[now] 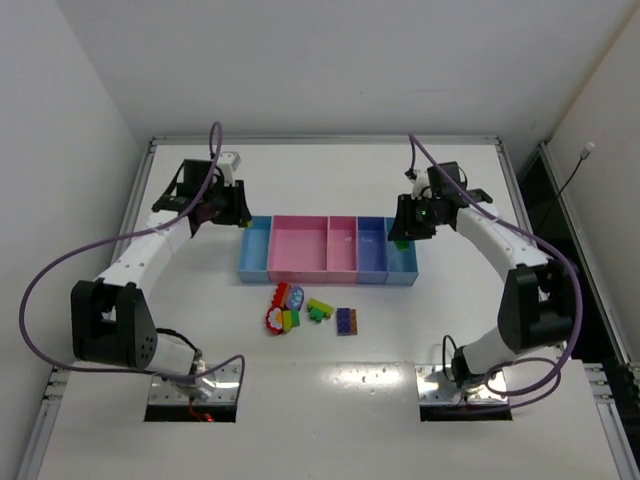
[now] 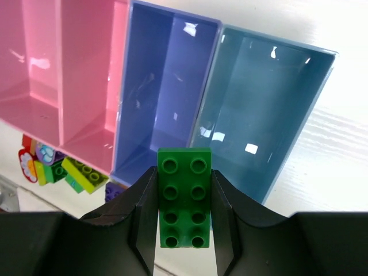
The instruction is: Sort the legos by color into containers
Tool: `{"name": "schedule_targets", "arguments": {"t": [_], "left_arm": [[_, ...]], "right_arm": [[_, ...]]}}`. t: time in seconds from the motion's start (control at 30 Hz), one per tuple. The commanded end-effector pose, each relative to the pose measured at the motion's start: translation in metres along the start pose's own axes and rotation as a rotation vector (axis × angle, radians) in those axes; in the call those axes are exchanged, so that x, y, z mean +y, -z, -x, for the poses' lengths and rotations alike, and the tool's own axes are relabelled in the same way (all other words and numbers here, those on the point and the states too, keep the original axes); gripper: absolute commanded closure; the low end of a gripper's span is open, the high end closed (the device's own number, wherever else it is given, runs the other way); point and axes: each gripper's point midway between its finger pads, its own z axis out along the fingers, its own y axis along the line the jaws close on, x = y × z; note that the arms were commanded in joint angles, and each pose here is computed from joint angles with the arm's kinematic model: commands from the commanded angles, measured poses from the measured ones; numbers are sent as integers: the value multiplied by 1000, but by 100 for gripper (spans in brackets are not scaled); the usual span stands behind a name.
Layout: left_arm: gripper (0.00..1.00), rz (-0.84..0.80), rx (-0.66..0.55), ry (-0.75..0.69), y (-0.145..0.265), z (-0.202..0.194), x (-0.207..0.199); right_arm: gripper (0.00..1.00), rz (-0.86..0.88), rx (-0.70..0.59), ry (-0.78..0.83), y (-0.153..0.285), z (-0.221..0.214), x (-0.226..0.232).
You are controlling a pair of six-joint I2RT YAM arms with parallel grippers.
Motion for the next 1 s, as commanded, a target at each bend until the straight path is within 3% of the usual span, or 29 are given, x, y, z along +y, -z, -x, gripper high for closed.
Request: {"name": "schedule_targets", "arguments": {"t": [0.0,0.27,0.37,0.57,0.6,0.73,0.97], "left_arm": [[100,-37,-25,-46,1,15,-14],[100,-64,-11,-50,-7,18,-20],[100,-64,-11,-50,-7,18,-20],[100,-81,-7,-56,-10,20,-25],[100,-81,-7,-56,-10,20,-25],[100,-81,-7,-56,-10,20,-25],[100,-80,3,-53,-12,16,-24]], "right_arm": [[100,-37,-73,31,1,23,-5],[98,-72,-68,39,-6,22,-15],[85,-88,-43,39,-11,13,-21],[72,-94,-36,28,-14,10,-26],[61,-94,-36,28,-14,10,-26],[35,-104,-38,28,-15,12,-28],[27,-85,-35,37,-16,14,-25]]}}
